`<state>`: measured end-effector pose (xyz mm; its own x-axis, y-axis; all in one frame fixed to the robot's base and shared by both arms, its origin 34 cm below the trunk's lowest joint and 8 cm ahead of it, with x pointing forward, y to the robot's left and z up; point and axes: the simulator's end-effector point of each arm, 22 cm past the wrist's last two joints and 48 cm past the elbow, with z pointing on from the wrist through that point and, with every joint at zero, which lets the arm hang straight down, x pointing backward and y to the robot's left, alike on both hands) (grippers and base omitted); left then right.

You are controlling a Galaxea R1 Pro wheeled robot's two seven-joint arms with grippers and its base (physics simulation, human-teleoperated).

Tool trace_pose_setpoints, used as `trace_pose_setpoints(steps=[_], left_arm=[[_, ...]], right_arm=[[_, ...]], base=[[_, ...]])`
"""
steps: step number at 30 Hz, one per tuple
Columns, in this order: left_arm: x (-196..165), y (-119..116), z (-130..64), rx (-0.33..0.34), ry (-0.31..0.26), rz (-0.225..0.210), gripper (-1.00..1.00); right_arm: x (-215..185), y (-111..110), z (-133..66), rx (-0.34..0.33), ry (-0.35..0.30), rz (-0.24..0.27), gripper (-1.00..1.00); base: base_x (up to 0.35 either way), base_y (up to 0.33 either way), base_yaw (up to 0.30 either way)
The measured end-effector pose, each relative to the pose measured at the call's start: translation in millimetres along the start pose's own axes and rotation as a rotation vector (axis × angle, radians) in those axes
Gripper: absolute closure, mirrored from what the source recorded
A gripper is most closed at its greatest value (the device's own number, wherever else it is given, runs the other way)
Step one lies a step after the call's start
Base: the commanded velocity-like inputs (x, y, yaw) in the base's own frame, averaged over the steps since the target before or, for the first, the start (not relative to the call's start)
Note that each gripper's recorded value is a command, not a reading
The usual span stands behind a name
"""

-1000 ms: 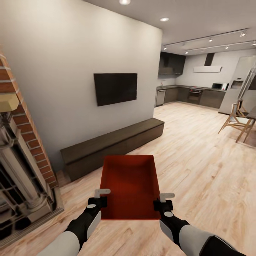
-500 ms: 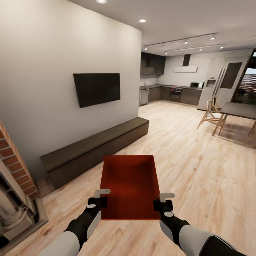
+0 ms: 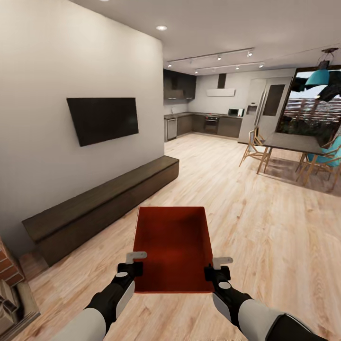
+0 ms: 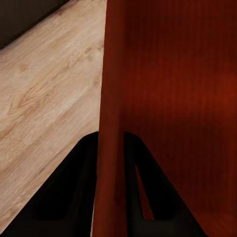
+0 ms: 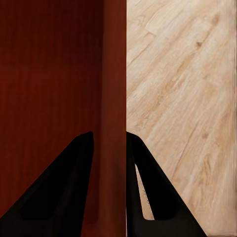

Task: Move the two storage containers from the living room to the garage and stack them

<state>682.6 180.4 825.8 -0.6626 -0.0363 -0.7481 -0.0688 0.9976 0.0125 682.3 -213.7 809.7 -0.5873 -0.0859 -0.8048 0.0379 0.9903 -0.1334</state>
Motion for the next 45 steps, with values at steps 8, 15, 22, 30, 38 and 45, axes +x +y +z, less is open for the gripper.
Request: trace_pose_setpoints(steps=[8, 15, 22, 30, 38, 45], left_arm=[[0.1, 0.0, 0.0, 0.000, 0.000, 0.000, 1.00], [0.1, -0.3, -0.1, 0.000, 0.000, -0.001, 1.00], [0.1, -0.4, -0.1, 0.000, 0.001, -0.002, 1.00], [0.4, 0.0, -0.4, -0.001, 0.001, -0.003, 1.00], [0.7, 0.1, -0.5, -0.001, 0.001, -0.003, 1.00], [0.9, 0.2, -0.5, -0.001, 0.002, -0.004, 1.00]], right_arm=[[0.0, 0.0, 0.0, 0.000, 0.000, 0.000, 1.00], [0.0, -0.3, 0.1, 0.000, 0.000, -0.001, 1.00], [0.0, -0.3, 0.1, 0.000, 0.000, -0.001, 1.00], [-0.2, -0.1, -0.2, 0.000, 0.001, -0.003, 1.00], [-0.1, 0.0, -0.4, -0.001, 0.001, -0.003, 1.00], [-0.1, 0.1, -0.4, 0.000, 0.001, -0.004, 1.00]], base=[[0.000, 0.000, -0.292], [0.000, 0.000, -0.292], [0.000, 0.000, -0.292], [0.088, 0.000, -0.071], [0.295, 0.000, -0.001], [0.320, 0.000, 0.000]])
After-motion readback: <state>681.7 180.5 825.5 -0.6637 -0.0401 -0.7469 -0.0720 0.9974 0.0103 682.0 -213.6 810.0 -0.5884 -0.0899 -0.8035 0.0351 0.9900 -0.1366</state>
